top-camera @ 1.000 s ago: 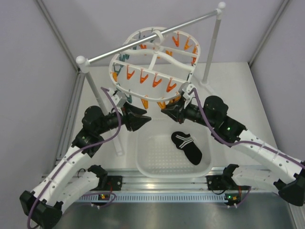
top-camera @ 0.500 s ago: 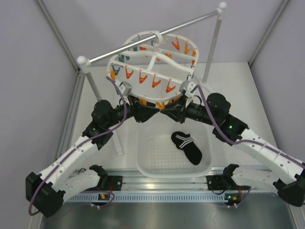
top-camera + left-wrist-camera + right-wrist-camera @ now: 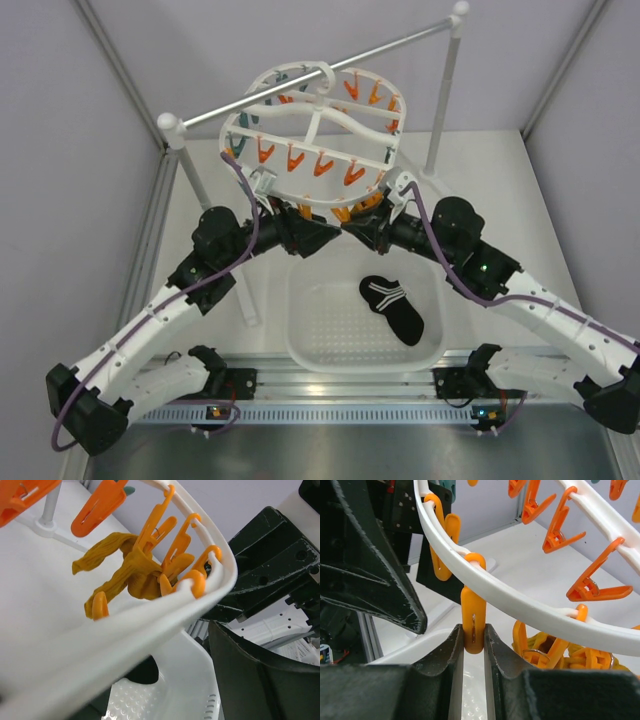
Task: Clip the socks to the hanger
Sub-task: Open the clamp at the hanger.
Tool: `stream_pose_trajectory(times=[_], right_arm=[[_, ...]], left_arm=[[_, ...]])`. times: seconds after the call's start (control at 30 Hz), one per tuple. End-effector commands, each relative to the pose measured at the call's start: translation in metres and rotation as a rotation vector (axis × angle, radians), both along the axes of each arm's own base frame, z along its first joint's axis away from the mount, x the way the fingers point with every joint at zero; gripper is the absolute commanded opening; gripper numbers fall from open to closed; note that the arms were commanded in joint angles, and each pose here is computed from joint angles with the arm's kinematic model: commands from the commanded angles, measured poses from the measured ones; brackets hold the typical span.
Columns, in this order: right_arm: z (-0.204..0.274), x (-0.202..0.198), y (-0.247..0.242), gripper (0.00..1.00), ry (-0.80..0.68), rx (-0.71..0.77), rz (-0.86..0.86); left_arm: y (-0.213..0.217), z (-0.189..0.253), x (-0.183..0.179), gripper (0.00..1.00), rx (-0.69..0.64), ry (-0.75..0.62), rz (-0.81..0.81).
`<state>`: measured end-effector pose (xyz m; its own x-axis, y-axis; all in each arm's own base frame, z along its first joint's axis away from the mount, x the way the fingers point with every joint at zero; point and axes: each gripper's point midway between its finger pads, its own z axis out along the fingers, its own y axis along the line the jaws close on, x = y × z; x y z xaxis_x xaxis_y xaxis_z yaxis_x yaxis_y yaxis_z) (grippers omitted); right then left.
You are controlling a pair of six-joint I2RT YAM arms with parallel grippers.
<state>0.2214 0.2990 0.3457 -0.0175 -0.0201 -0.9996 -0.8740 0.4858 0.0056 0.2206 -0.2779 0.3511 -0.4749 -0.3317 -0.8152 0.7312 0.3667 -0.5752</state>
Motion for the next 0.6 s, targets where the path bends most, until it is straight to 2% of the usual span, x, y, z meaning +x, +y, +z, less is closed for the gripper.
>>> stream_pose_trajectory(times=[0.0,0.13,0.27,0.33,0.47,0.57], right_arm=[[-0.009,0.005,-0.002,0.0,-0.006,-0.022,-0.046],[-0.006,0.008,-0.001,0.0,-0.017,-0.005,-0.057],[-0.011,0.006,0.0,0.0,-0.004,-0.009,-0.045],[-0.012,0.006,0.001,0.0,0.0,-0.01,-0.04],[-0.013,0.006,0.001,0.0,0.026,0.005,-0.049],[-0.017,0.008,0.003,0.0,0.042,0.003,-0.057]], left_arm=[[0.014,0.023,-0.008,0.76,-0.03,-0.026,0.076],[0.027,-0.012,-0.017,0.76,0.062,0.045,0.105],[0.028,-0.019,-0.034,0.79,0.074,0.041,0.062],[0.023,-0.018,-0.038,0.8,0.072,0.007,0.04],[0.012,0.013,-0.031,0.8,-0.017,-0.108,0.053],[0.001,0.006,-0.034,0.78,-0.021,-0.121,0.036]])
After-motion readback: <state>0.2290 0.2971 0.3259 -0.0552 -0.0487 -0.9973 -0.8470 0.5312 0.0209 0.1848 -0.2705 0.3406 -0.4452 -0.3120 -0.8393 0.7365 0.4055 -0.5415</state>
